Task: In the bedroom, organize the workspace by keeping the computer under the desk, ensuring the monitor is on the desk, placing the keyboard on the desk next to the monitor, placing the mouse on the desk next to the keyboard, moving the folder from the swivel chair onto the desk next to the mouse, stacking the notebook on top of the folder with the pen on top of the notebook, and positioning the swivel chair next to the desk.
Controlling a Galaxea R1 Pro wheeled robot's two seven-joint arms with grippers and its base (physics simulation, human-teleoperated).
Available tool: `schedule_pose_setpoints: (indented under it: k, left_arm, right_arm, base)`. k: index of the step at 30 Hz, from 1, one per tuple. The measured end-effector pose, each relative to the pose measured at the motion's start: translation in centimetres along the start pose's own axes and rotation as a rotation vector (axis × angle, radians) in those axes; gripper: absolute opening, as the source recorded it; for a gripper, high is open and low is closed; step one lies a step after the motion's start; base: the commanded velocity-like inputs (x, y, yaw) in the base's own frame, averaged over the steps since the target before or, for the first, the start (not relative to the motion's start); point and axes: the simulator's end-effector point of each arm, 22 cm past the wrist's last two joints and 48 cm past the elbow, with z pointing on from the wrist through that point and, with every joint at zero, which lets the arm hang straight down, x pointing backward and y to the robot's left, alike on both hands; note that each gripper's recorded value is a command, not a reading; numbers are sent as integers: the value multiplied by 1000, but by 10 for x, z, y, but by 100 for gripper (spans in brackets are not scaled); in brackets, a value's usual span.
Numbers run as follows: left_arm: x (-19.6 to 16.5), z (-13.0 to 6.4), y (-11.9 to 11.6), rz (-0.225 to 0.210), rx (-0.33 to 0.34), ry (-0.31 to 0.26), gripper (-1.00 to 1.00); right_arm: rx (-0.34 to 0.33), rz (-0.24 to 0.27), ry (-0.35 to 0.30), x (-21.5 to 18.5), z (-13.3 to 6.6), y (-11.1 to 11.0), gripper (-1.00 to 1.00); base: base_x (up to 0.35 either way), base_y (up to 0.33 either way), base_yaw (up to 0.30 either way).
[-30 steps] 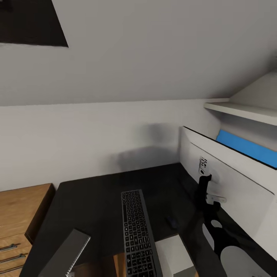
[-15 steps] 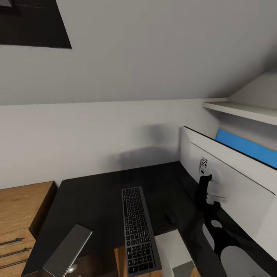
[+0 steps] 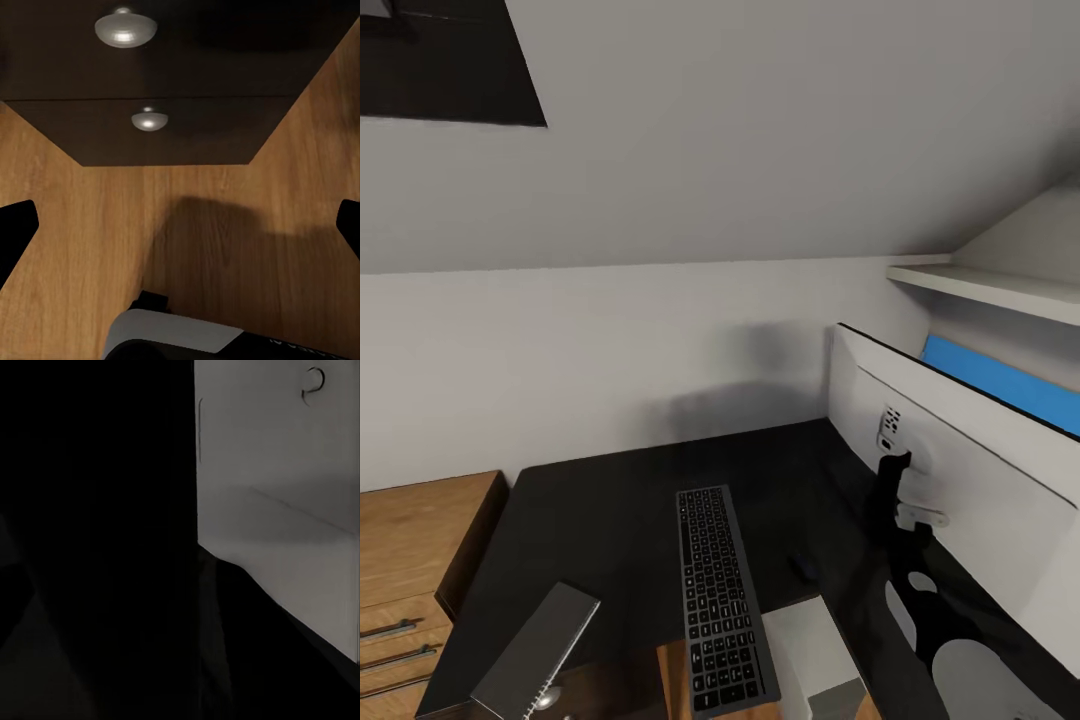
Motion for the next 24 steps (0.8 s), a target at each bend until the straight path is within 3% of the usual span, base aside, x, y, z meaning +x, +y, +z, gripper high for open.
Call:
schedule_pose_setpoints:
  k: [13,24]
  left_arm:
    - [0,0,0,0,0,0,100]
    - [0,0,0,0,0,1,100]
  right_arm:
    - [1,-2,-3,0,0,-1,-100]
    - [1,-1,-1,1,0,-1,-100]
  base:
    - [-20,0,0]
    - [-258,0,0]
